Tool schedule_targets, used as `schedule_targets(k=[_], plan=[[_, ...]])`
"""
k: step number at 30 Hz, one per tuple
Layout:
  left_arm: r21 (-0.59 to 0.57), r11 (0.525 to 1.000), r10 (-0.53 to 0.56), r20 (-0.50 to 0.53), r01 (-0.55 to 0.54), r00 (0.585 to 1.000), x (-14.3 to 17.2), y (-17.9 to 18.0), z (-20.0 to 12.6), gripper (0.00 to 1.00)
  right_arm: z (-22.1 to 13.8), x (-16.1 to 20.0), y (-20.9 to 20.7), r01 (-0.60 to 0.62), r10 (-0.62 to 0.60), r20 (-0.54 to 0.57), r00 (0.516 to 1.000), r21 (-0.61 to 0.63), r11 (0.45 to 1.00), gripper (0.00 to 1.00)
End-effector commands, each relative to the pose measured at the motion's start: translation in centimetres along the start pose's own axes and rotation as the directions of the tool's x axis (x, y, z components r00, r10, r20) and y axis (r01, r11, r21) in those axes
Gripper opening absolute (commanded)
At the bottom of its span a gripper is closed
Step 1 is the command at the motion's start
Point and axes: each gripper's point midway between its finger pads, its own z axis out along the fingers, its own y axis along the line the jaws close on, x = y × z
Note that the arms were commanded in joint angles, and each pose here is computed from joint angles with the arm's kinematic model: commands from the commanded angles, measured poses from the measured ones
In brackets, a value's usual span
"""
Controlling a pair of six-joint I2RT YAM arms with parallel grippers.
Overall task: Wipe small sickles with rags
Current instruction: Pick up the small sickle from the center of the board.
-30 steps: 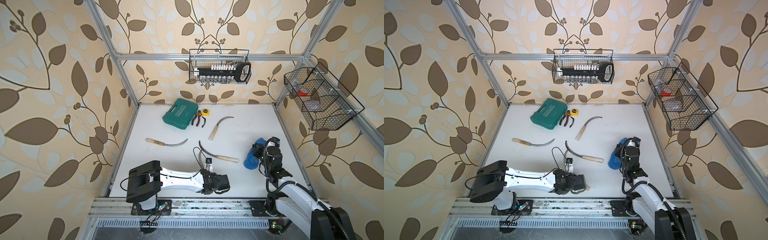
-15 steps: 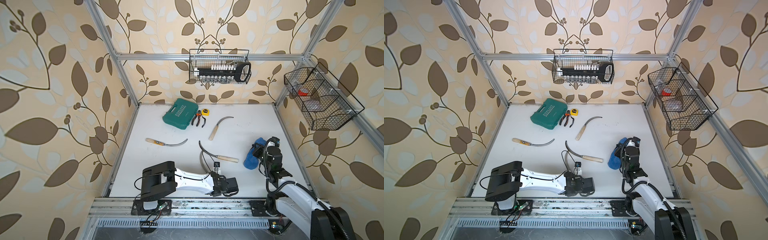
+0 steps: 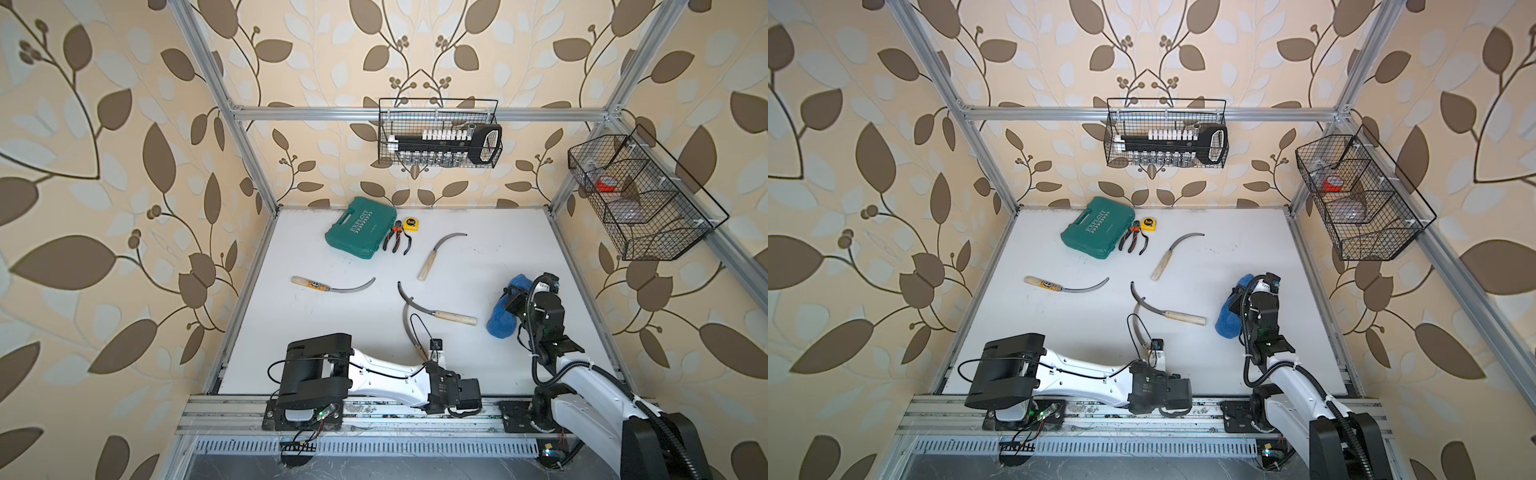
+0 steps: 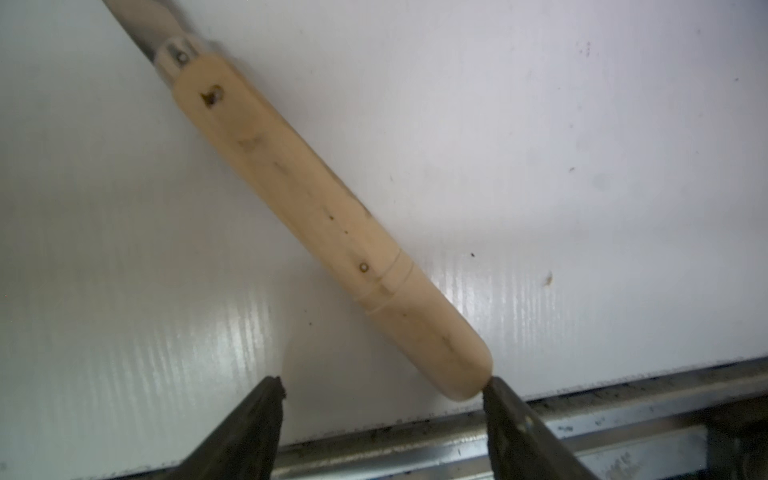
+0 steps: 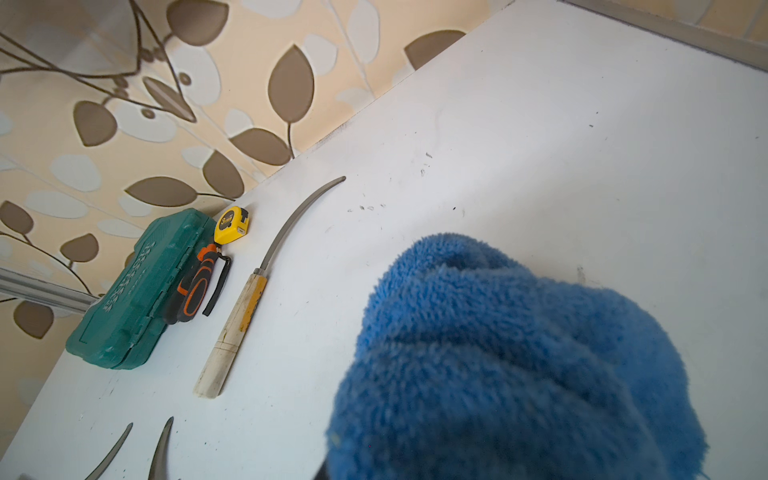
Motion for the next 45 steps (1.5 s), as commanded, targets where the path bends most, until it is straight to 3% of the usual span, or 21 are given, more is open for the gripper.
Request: schedule_targets(k=[1,4,10,16,24,33,40,45], plan=[[-0.029,0.999,-0.025,0.041,0.026,0.999,-1.0,0.5,-0.4,0.73,-0.1,-1.7,1.3,0.001,0.001,0.038,0.999,-0.038,0.999,0.07],[-0.024,1.000,-0.003,0.034,0.004,0.999,-0.9,-0.2,-0.3,0.74,-0.1,-1.6,1.3,0.002,0.000,0.036,0.999,-0.038,0.999,0.07],[-0.041,0.999,0.014,0.068,-0.011,0.998,-1.9,-1.1,-0.8,0.91,-0.1,-1.6,1.3,0.002,-0.001,0.036,0.999,-0.039,0.999,0.08],[-0.065,0.998,-0.001,0.047,0.004,0.999,-2.1,-0.8,0.8,0.91,-0.1,-1.6,1.4,0.003,-0.001,0.036,0.999,-0.043,0.999,0.08],[-0.147,0.989,-0.028,0.014,0.030,1.000,-2.3,0.8,2.9,0.70,-0.1,-1.5,1.4,0.004,-0.003,0.033,0.999,-0.047,0.999,0.08],[-0.189,0.979,-0.071,0.046,0.078,0.996,-2.5,3.0,2.4,0.44,-0.1,-1.5,1.4,0.004,-0.002,0.033,0.999,-0.049,0.999,0.09],[-0.224,0.965,-0.113,0.110,0.135,0.988,-3.4,6.0,0.9,0.40,-0.1,-1.4,1.5,0.004,-0.002,0.030,1.000,-0.051,0.999,0.09],[-0.216,0.968,-0.106,0.102,0.126,0.989,-2.9,5.9,0.3,0.53,-0.1,-1.5,1.5,0.004,-0.002,0.032,0.999,-0.052,0.999,0.09]])
